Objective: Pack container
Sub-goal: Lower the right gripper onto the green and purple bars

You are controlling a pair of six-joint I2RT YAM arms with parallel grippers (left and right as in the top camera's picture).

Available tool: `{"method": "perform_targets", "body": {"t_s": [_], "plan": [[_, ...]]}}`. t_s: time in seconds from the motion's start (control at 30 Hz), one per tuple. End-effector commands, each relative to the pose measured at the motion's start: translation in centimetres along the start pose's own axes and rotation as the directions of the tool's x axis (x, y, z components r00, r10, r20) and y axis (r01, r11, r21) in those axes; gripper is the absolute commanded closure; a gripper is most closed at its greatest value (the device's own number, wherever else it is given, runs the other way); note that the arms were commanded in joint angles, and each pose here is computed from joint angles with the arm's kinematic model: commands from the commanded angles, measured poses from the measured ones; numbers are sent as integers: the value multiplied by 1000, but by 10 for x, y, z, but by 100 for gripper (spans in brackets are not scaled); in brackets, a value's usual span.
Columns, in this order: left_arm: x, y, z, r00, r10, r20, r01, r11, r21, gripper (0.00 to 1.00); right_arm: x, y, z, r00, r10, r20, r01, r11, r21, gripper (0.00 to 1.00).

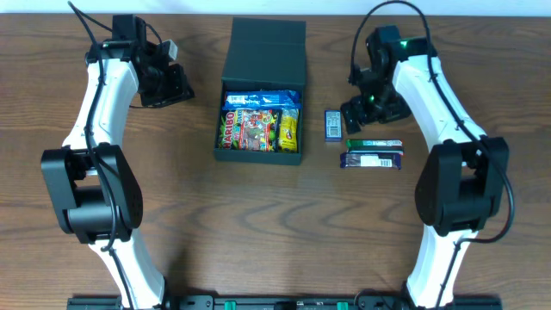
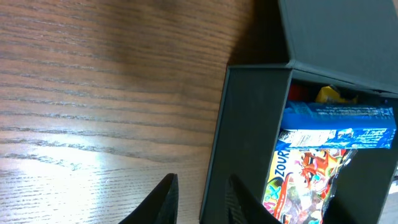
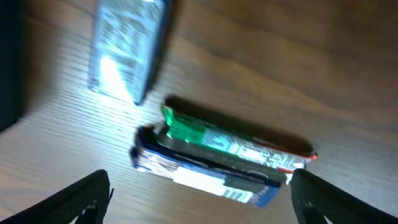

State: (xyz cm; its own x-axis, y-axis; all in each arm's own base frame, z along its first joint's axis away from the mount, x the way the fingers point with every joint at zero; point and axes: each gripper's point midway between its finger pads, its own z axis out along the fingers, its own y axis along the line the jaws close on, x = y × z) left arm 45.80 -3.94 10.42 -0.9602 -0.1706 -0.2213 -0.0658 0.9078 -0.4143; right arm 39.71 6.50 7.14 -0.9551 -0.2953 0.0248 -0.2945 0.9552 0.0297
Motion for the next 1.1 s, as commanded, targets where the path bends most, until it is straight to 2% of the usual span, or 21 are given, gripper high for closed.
{"method": "perform_targets", "body": {"t_s": [0.0,0.13,0.33,0.4,0.47,0.57,0.7,0.8,1.07], "plan": [[-6,0,0,1000,4,10,-4,1000,-5,73,9,-11,3,998,57,-26,-56,997,53,12],[-6,0,0,1000,8,11,-8,1000,-5,71,19,-17,-3,993,107,-40,-106,994,37,16],[-7,0,0,1000,11,15,-11,1000,-5,70,31,-25,-38,991,107,80,-112,992,50,14],[-7,0,0,1000,10,15,-10,1000,-5,69,40,-25,-38,987,93,130,-101,993,58,11],[-8,0,0,1000,12,18,-12,1000,-5,69,48,-28,-36,978,83,190,-97,993,68,1],[-9,0,0,1000,13,23,-13,1000,-4,69,51,-32,-30,968,42,248,-66,994,88,1],[-9,0,0,1000,14,22,-14,1000,-4,69,57,-30,-9,969,94,229,-114,991,74,2],[-8,0,0,1000,12,18,-12,1000,-4,69,62,-28,1,965,152,212,-167,984,55,9],[-8,0,0,1000,16,18,-16,1000,-5,68,61,-16,5,970,123,208,-131,991,24,10]]}}
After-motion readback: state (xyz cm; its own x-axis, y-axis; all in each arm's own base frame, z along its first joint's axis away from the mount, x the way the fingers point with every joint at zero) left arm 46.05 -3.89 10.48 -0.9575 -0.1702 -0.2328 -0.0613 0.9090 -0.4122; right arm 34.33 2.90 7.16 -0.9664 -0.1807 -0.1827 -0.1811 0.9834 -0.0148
